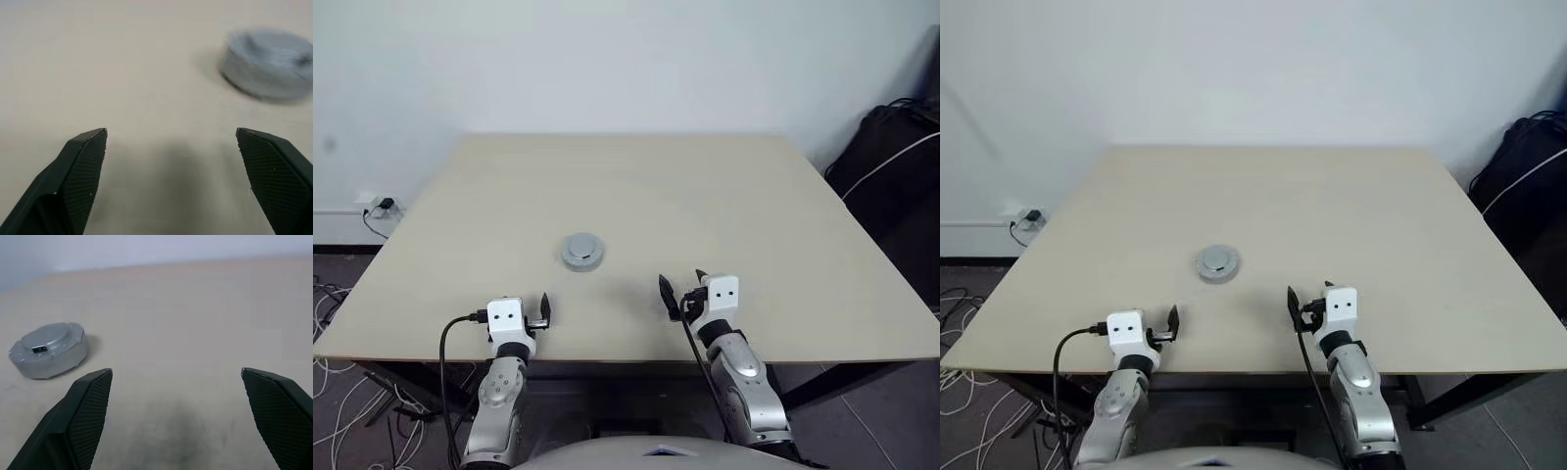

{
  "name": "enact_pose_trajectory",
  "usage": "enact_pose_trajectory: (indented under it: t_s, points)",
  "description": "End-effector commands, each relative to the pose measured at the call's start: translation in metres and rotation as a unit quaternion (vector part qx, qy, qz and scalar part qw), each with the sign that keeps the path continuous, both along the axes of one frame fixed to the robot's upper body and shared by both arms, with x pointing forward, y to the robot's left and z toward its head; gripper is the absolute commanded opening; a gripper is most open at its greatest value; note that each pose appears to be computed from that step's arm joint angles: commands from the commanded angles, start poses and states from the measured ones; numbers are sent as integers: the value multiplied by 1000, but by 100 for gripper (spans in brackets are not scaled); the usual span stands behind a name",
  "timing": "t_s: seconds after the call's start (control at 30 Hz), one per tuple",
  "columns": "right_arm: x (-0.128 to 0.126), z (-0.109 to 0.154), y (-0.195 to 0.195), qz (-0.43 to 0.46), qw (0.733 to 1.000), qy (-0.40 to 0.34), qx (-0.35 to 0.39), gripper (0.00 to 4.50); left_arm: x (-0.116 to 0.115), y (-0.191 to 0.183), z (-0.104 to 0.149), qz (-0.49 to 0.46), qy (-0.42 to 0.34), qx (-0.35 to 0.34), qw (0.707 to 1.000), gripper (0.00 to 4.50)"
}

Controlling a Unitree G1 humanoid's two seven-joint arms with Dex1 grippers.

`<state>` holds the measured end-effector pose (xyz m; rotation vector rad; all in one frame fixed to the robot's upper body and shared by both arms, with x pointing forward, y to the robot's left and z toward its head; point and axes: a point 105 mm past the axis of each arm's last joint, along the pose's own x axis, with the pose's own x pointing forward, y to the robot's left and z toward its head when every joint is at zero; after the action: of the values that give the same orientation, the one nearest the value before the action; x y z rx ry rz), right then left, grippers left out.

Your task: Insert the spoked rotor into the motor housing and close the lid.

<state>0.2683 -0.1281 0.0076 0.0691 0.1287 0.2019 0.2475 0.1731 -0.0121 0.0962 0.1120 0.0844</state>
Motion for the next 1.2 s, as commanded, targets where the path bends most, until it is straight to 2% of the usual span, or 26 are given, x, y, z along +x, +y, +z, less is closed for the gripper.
enact_pose_trajectory:
  t_s: [0.03, 0.17, 0.43, 0.77, 1.2]
  points:
    - [-1, 11, -11, -32, 998, -46, -23, 450, 4, -10, 13, -7, -54, 9, 998, 447]
    - [-7, 7, -26, -86, 994, -55, -27, 450, 5, -9, 15, 3, -70, -1, 998, 447]
    - [-19, 1, -43, -157, 985, -64, -26, 450, 8, -24, 13, -42, -77, -33, 996, 447]
    - [-21, 0, -41, -153, 986, -70, -23, 450, 11, -35, 13, -76, -74, -42, 993, 447]
    - [-20, -8, -41, -144, 988, -53, -17, 450, 9, -31, 11, -56, -63, -42, 996, 447]
